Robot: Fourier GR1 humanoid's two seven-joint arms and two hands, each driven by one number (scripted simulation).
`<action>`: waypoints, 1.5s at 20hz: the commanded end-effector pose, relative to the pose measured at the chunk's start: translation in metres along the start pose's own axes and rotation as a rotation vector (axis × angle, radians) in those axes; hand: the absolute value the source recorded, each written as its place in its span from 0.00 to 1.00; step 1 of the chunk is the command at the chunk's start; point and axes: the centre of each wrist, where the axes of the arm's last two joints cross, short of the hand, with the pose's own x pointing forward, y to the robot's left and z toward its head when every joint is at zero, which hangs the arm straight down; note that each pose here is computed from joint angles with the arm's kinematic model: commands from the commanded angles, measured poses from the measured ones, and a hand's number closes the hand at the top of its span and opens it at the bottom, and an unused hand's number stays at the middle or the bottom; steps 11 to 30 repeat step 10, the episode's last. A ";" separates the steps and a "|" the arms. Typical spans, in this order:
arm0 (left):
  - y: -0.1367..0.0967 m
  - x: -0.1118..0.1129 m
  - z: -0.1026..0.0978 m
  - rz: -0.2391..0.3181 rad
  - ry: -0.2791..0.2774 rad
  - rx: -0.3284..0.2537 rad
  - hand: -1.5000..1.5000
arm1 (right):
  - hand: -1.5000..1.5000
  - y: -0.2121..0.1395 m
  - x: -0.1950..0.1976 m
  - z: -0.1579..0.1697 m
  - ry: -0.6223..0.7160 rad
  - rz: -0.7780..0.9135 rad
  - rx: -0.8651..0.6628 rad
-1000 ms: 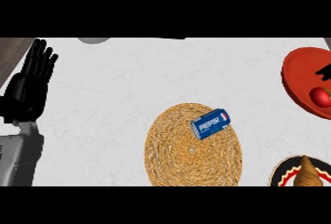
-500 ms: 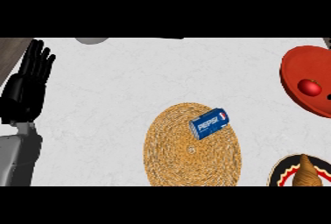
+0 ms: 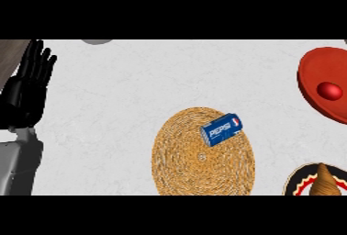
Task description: Pick the tomato from the placemat and place it in the bowl
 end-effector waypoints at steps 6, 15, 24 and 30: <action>-0.002 0.005 -0.003 0.010 -0.026 0.000 0.50 | 0.00 -0.025 0.002 0.021 -0.052 -0.147 -0.037; 0.001 0.000 0.002 0.018 -0.011 0.009 0.50 | 0.00 -0.040 0.008 0.032 -0.034 -0.156 -0.030; 0.001 0.000 0.002 0.018 -0.011 0.009 0.50 | 0.00 -0.040 0.008 0.032 -0.034 -0.156 -0.030; 0.001 0.000 0.002 0.018 -0.011 0.009 0.50 | 0.00 -0.040 0.008 0.032 -0.034 -0.156 -0.030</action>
